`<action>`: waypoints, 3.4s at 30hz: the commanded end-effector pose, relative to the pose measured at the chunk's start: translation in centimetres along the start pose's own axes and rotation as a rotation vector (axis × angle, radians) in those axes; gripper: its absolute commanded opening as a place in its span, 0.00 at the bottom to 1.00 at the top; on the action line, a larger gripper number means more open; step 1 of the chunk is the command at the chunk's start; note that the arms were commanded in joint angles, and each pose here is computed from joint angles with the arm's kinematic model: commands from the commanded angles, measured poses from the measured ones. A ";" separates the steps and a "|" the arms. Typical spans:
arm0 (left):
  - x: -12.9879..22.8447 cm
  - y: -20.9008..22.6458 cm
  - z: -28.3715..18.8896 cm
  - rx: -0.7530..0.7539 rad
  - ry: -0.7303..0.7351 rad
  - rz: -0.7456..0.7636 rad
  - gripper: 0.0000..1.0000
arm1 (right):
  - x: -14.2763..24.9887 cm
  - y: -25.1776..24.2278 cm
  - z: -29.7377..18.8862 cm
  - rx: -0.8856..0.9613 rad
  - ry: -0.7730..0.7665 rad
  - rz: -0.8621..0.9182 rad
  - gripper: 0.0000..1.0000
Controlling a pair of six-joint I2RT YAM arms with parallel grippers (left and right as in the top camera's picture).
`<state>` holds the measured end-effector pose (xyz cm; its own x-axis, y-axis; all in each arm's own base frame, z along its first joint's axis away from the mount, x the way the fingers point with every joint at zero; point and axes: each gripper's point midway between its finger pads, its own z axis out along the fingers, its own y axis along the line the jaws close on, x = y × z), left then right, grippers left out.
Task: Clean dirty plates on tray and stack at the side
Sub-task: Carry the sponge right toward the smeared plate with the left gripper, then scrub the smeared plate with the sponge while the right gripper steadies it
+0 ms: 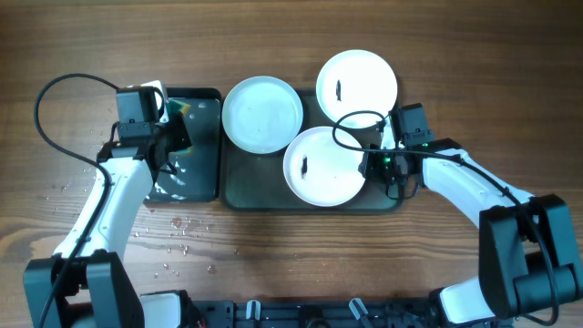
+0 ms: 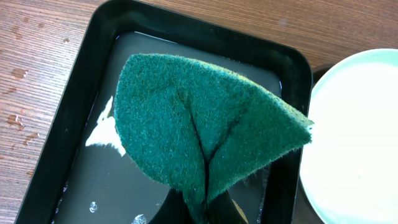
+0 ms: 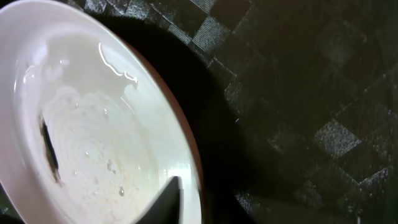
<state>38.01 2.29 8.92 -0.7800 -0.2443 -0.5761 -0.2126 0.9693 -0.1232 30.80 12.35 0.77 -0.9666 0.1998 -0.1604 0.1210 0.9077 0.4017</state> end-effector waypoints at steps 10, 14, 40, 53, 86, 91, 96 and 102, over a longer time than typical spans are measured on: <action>-2.5 0.8 -0.2 -0.048 -0.101 0.012 0.04 | -2.3 1.4 -0.8 -0.035 -0.086 -0.080 0.19; -3.6 0.6 -0.6 -0.042 -0.135 0.012 0.04 | -2.4 1.2 -0.8 -0.023 -0.091 -0.080 0.15; -4.0 -3.1 -3.1 -0.157 -0.095 0.145 0.04 | -2.4 1.2 -0.8 -0.022 -0.089 -0.086 0.11; -2.0 -2.8 -1.2 -0.168 -0.008 0.162 0.04 | -2.3 1.2 -0.8 -0.022 -0.088 -0.085 0.11; 8.1 -26.4 -5.5 0.416 0.120 0.356 0.04 | -2.3 1.2 -0.8 -0.022 -0.086 -0.087 0.11; 9.8 -26.2 -3.1 0.373 0.188 0.304 0.04 | -2.3 1.2 -0.8 -0.022 -0.086 -0.088 0.11; 10.9 -26.2 -2.0 0.354 0.221 0.301 0.04 | -2.3 1.2 -0.8 -0.022 -0.086 -0.088 0.11; 12.0 -25.9 -0.6 0.325 0.248 0.312 0.04 | -2.3 1.2 -0.8 -0.021 -0.085 -0.087 0.11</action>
<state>33.19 -25.36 6.17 -0.9007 0.1099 -0.4203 0.2310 0.9406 -0.2489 32.07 12.46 1.21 -0.9591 0.1623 -0.2318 0.0580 0.9145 0.4004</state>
